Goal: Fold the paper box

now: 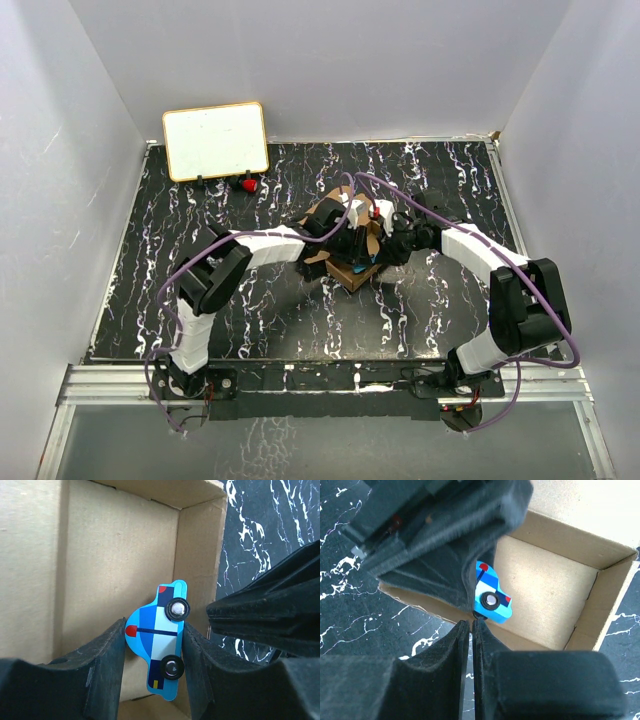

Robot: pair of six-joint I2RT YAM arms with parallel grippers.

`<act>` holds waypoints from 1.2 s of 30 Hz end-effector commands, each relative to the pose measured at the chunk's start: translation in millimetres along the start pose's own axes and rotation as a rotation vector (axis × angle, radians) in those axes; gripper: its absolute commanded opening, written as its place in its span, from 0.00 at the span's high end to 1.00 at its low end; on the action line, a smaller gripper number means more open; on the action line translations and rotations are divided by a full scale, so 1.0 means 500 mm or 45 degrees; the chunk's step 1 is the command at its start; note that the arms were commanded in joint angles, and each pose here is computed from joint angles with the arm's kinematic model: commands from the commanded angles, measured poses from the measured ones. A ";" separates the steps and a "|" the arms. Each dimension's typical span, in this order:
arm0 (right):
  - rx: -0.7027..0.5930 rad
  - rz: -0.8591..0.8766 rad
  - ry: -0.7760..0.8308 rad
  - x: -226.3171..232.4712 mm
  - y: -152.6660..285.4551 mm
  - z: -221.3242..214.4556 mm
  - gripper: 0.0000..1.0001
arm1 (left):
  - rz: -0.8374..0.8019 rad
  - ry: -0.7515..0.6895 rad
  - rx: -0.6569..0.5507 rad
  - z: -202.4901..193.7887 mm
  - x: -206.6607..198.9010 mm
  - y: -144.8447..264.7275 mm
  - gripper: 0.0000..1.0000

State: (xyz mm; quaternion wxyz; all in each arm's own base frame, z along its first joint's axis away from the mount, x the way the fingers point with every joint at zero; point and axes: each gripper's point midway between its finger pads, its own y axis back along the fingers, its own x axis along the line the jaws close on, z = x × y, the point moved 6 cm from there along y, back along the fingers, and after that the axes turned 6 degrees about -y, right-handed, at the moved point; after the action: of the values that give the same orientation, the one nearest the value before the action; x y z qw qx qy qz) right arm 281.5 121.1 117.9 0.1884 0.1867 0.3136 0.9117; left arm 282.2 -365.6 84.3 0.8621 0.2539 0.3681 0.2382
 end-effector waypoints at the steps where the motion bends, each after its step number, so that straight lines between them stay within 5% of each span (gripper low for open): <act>1: -0.081 0.002 0.096 0.002 0.015 0.029 0.86 | 0.061 -0.069 -0.002 0.019 -0.022 0.001 0.73; 13: -0.082 0.008 0.087 0.002 0.016 0.026 0.86 | 0.159 -0.099 -0.064 0.044 -0.028 0.020 0.43; 28: -0.154 0.076 0.000 0.008 0.016 0.041 0.85 | 0.246 -0.267 -0.367 0.086 -0.057 0.165 0.40; 36: -0.258 0.179 -0.048 0.016 0.031 0.058 0.81 | 0.495 -0.087 -0.653 0.048 0.029 0.324 0.06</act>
State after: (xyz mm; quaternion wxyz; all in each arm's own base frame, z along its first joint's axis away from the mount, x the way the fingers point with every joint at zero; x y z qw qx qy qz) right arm 275.1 124.0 126.6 0.1678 0.2328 0.2636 0.9209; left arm 263.3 -287.3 174.3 0.8803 0.1674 0.2118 0.3902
